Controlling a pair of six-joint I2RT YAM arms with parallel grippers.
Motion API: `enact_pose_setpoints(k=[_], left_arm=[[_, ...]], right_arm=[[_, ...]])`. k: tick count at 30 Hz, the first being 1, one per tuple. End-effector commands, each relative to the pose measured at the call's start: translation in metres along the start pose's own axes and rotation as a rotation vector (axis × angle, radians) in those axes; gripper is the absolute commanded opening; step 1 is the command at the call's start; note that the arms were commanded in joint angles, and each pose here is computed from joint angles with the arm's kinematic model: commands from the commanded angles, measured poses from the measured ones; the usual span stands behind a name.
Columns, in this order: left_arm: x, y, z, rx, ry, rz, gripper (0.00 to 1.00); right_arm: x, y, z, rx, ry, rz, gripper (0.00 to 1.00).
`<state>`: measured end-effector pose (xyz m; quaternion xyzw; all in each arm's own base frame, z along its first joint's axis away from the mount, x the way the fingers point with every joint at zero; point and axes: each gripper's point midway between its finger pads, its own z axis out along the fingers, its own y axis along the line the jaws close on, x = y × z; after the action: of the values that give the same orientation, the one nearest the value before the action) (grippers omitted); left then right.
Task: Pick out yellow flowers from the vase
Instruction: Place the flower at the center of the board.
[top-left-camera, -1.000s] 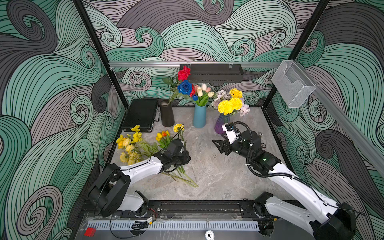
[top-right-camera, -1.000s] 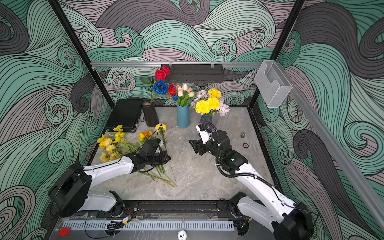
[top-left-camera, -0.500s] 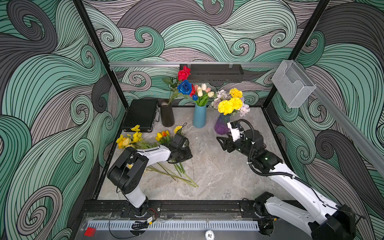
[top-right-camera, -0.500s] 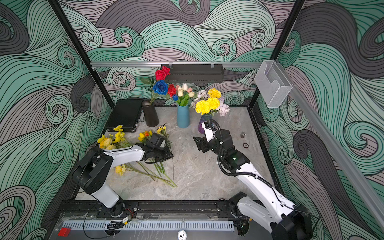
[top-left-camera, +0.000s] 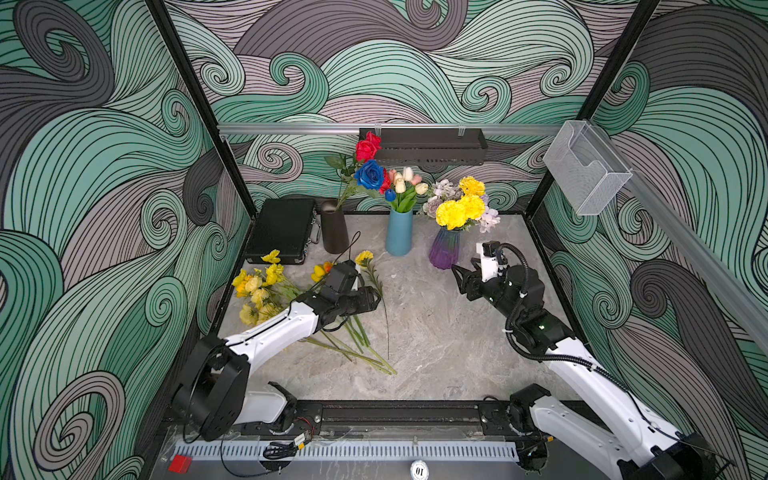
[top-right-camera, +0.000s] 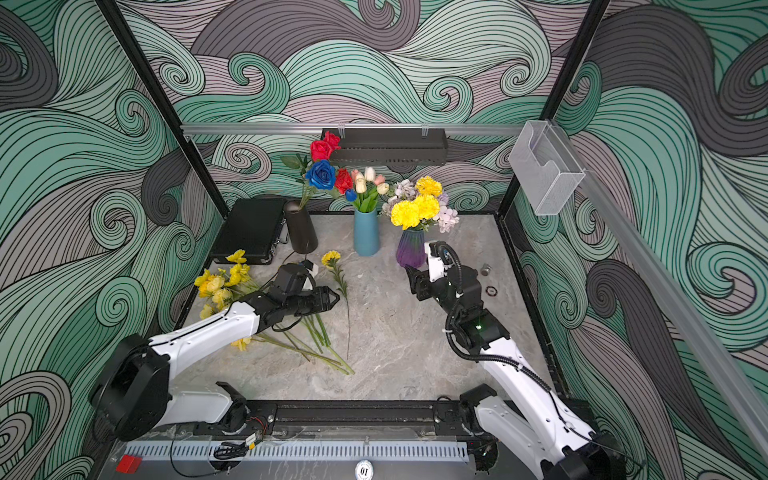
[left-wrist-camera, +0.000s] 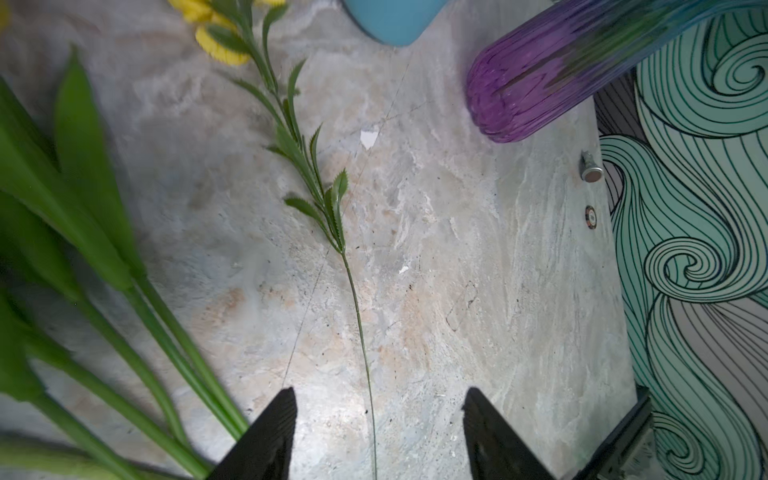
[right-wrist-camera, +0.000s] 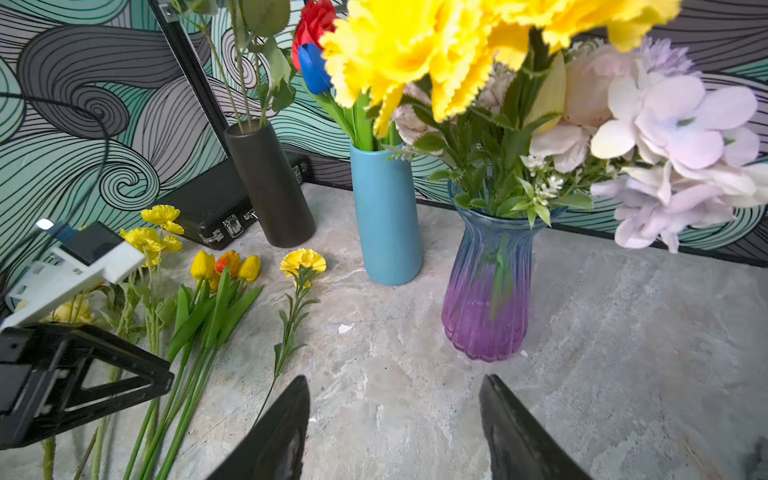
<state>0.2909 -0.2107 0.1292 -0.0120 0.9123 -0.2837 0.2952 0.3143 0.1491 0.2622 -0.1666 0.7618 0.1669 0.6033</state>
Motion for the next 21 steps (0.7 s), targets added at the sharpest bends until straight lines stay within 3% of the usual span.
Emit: enact_pose_setpoints(k=[1, 7, 17, 21], left_arm=[[-0.023, 0.004, -0.023, -0.026, -0.149, 0.117, 0.70], [-0.027, 0.021, -0.051, -0.052, -0.294, 0.221, 0.83], [-0.015, 0.040, -0.059, -0.047, -0.384, 0.333, 0.86], [-0.015, 0.045, -0.066, -0.021, -0.414, 0.320, 0.90]], right_arm=[[-0.034, 0.009, 0.002, -0.049, -0.179, -0.107, 0.65], [-0.054, 0.007, 0.010, -0.012, -0.378, -0.231, 0.64], [-0.061, -0.017, 0.055, 0.096, -0.403, -0.315, 0.63], [-0.064, -0.026, 0.067, 0.115, -0.401, -0.310, 0.62]])
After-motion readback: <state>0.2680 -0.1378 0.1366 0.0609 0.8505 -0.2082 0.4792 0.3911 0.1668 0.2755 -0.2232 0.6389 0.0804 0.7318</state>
